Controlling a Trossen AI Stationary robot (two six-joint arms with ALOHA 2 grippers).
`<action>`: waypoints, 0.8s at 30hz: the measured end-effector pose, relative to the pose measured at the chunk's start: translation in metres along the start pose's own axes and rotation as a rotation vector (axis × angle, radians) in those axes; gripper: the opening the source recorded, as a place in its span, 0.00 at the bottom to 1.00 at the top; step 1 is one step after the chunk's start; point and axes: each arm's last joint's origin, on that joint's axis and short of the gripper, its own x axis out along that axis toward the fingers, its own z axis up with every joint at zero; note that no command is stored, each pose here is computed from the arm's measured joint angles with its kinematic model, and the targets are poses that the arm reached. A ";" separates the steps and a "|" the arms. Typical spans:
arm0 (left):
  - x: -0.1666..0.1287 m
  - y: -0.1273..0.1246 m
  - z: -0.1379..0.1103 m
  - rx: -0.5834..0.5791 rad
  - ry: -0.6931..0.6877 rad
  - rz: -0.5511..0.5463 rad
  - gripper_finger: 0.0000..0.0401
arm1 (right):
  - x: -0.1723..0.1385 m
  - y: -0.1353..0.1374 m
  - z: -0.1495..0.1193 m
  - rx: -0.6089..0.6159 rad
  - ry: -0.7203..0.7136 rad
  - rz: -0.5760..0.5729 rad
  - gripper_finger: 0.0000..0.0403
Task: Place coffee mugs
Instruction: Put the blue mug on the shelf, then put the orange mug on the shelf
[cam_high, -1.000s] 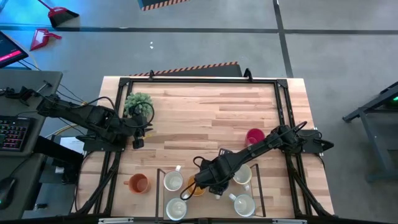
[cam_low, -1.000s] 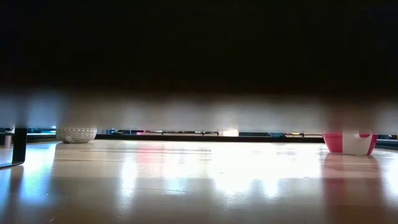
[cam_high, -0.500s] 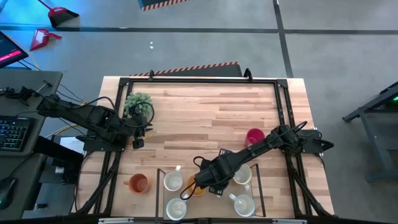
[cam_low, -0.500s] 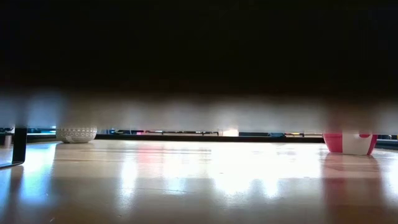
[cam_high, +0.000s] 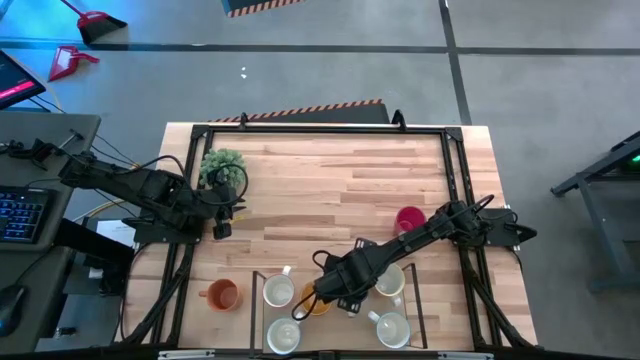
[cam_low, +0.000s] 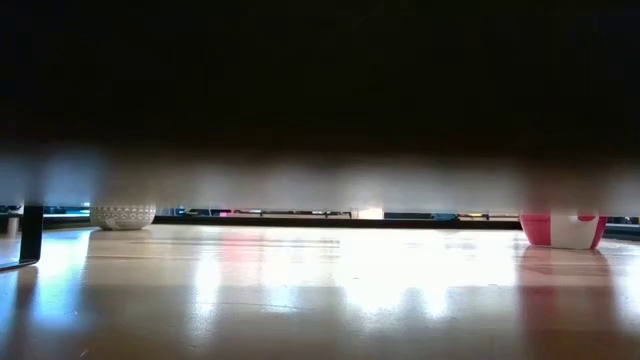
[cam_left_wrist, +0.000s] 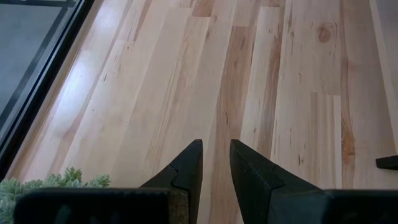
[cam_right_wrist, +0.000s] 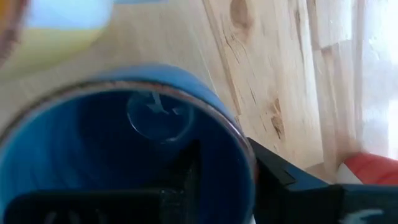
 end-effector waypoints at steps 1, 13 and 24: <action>0.000 0.000 0.000 0.000 0.000 0.000 0.18 | 0.000 -0.001 -0.001 0.000 0.006 -0.005 0.23; 0.000 0.000 0.000 0.001 0.000 0.000 0.18 | -0.010 -0.004 -0.002 -0.003 -0.013 -0.024 0.23; 0.000 0.000 0.000 -0.023 0.001 0.000 0.18 | -0.083 -0.014 0.000 0.000 -0.303 0.031 0.23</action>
